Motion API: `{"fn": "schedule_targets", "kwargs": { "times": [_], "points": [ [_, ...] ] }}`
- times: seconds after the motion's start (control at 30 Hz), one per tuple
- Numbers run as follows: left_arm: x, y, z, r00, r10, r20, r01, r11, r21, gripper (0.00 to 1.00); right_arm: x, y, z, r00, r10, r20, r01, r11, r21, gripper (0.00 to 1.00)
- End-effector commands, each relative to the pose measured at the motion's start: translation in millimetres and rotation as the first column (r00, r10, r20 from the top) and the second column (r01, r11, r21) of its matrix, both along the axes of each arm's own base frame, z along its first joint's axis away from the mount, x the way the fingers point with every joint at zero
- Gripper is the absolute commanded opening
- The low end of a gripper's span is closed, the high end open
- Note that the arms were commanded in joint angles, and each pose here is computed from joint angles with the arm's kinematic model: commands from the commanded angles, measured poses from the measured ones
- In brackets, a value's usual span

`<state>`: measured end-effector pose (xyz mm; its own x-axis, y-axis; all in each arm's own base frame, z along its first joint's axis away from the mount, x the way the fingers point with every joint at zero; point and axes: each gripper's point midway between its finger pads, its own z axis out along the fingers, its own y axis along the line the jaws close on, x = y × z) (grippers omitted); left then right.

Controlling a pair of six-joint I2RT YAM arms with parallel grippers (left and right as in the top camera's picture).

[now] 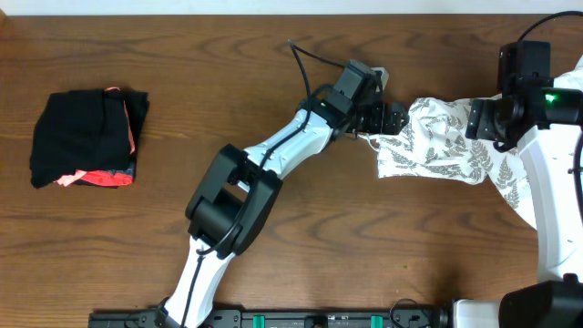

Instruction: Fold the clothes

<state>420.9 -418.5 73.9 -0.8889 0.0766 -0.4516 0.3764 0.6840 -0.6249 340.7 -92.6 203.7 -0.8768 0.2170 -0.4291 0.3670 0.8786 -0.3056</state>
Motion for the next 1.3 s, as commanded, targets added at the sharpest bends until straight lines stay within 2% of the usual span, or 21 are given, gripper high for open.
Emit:
{"fn": "schedule_targets", "kwargs": {
  "times": [0.0, 0.23, 0.3, 0.4, 0.57, 0.67, 0.83, 1.0, 1.1, 1.27],
  "points": [
    [2, -6, -15, 1.0, -0.008, 0.014, 0.008, 1.0, 0.021, 0.98, 0, 3, 9, 0.999, -0.004, 0.033, 0.004, 1.0, 0.004, 0.95],
    [-6, -11, -33, 1.0, -0.022, -0.011, 0.023, 0.999, 0.041, 0.99, 0, 3, 9, 0.999, -0.004, 0.033, 0.004, 1.0, 0.004, 0.95],
    [-6, -11, -33, 1.0, -0.022, -0.011, 0.022, 0.999, 0.04, 0.92, 0, 3, 9, 0.999, -0.004, 0.034, 0.004, 1.0, 0.003, 0.95],
    [-5, -10, -33, 1.0, -0.021, -0.009, 0.022, 0.999, 0.039, 0.74, 0, 3, 9, 0.999, -0.004, 0.035, 0.004, 1.0, 0.003, 0.95],
    [5, -6, -19, 1.0, -0.005, 0.013, 0.005, 1.0, 0.02, 0.33, 0, 3, 10, 0.999, -0.004, 0.036, 0.004, 1.0, 0.003, 0.94],
    [19, 0, 11, 0.998, 0.018, 0.065, -0.017, 1.0, -0.02, 0.08, 0, 3, 9, 0.999, -0.005, 0.036, 0.004, 1.0, 0.003, 0.94],
    [42, 26, 71, 0.984, 0.067, 0.166, -0.055, 0.996, -0.077, 0.06, 1, 3, 10, 0.999, -0.004, 0.038, 0.004, 1.0, 0.003, 0.94],
    [64, 76, 132, 0.96, 0.154, 0.234, -0.131, 0.985, -0.112, 0.06, 1, 3, 10, 0.999, -0.004, 0.039, 0.004, 1.0, 0.003, 0.94],
    [74, 121, 160, 0.936, 0.197, 0.29, -0.18, 0.98, -0.085, 0.06, 1, 2, 10, 0.999, -0.005, 0.039, 0.005, 1.0, 0.003, 0.93],
    [89, 228, 190, 0.867, 0.353, 0.353, -0.385, 0.922, 0.024, 0.06, 1, 2, 10, 0.999, -0.006, 0.039, 0.006, 1.0, 0.003, 0.93]
  ]
}}
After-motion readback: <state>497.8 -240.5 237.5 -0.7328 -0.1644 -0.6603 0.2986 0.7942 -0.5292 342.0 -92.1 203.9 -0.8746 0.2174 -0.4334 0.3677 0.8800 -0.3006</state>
